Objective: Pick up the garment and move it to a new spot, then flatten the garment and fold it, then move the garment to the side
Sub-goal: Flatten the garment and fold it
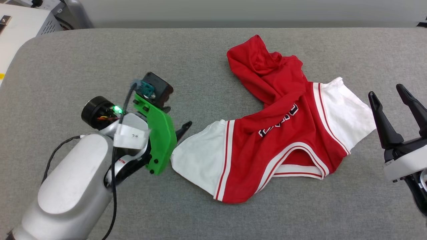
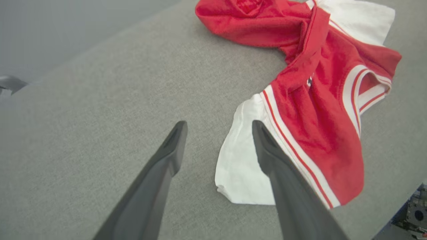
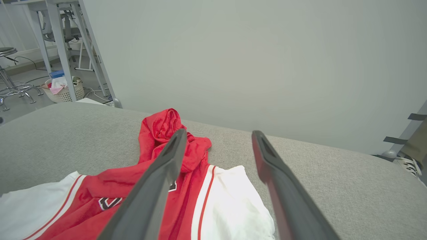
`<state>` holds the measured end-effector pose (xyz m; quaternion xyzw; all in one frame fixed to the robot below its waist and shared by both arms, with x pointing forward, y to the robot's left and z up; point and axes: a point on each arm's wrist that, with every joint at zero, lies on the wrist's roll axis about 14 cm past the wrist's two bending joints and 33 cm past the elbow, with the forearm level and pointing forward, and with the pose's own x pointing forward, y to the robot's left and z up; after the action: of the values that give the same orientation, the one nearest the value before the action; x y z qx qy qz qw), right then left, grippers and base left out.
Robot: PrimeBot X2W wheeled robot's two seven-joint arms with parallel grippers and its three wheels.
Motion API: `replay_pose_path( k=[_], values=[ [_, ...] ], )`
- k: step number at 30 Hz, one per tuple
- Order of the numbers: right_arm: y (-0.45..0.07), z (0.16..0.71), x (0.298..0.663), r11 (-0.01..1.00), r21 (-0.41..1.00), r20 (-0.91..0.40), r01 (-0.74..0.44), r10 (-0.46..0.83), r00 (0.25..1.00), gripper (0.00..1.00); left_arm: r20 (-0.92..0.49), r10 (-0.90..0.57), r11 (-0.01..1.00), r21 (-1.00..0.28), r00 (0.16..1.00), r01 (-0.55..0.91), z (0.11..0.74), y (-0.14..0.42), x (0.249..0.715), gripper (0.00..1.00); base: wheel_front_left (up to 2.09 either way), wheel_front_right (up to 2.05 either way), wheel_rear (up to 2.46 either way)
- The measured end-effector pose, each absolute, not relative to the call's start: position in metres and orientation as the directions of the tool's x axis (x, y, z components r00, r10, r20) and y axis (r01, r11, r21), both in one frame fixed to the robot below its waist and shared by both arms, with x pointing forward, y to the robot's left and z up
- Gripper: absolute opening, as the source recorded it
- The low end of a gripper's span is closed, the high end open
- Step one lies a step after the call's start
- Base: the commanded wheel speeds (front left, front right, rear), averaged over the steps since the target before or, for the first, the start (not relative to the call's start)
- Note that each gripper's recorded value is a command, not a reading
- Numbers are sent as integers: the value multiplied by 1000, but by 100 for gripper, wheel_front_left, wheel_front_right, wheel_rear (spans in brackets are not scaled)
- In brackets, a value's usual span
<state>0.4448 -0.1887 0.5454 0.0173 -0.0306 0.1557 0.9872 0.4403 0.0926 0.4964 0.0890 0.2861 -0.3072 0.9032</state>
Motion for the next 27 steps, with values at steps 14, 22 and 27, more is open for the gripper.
replay_pose_path(
  k=[14, 22, 27],
  values=[
    [-201, 531, 442, 964, 15, 15, -266, 266, 964, 100, -869, -386, 717, -71, 309, 694, 380, 107, 399, 100, 0, 0, 0],
    [-207, 520, 444, 967, 16, -15, -253, 253, 967, 100, -888, -374, 696, -78, 267, 714, 360, 106, 402, 0, 0, 0, 0],
    [-212, 522, 444, 970, 7, -12, -243, 243, 970, 100, -845, -404, 721, -58, 351, 691, 367, 112, 414, 0, 0, 0, 0]
  ],
)
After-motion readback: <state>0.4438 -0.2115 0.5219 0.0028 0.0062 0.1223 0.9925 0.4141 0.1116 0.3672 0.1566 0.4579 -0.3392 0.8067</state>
